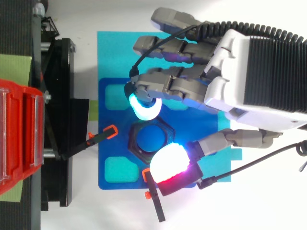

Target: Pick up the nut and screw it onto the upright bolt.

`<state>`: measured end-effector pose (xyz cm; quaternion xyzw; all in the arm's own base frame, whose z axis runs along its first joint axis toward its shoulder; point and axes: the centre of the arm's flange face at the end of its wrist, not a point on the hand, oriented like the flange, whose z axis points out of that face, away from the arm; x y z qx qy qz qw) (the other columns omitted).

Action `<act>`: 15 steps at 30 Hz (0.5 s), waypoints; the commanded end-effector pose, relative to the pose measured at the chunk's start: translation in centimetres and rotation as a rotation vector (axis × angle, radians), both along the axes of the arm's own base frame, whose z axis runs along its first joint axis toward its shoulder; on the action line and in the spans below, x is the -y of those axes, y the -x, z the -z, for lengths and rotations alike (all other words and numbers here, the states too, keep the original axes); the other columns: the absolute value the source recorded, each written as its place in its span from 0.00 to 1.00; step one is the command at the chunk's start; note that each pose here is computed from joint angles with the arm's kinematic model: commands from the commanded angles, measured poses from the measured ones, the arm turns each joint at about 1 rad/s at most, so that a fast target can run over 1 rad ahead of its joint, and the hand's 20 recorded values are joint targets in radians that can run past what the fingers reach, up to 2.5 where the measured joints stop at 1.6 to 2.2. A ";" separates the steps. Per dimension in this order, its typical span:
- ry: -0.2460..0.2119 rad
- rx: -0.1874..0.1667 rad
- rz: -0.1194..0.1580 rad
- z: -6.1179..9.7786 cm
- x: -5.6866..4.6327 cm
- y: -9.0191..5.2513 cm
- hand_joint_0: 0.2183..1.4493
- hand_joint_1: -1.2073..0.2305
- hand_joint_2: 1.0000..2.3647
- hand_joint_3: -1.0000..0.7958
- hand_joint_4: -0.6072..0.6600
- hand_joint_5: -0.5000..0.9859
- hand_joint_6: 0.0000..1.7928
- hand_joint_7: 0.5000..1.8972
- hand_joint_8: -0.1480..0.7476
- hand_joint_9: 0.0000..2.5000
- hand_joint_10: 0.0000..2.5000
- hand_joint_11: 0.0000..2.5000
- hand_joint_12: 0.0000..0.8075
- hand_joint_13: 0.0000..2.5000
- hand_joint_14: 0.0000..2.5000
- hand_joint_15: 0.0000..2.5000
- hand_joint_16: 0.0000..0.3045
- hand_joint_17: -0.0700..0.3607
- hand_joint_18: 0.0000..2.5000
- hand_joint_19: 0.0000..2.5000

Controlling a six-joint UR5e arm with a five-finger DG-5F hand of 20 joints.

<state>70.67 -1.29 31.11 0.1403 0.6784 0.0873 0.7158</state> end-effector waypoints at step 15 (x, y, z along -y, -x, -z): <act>-0.001 0.006 0.005 -0.2 0.9 -0.1 0.25 0.60 0.00 0.28 0.50 0.40 0.32 0.56 0.34 0.62 0.00 0.00 0.21 0.36 0.00 0.00 0.06 0.26 0.28 0.01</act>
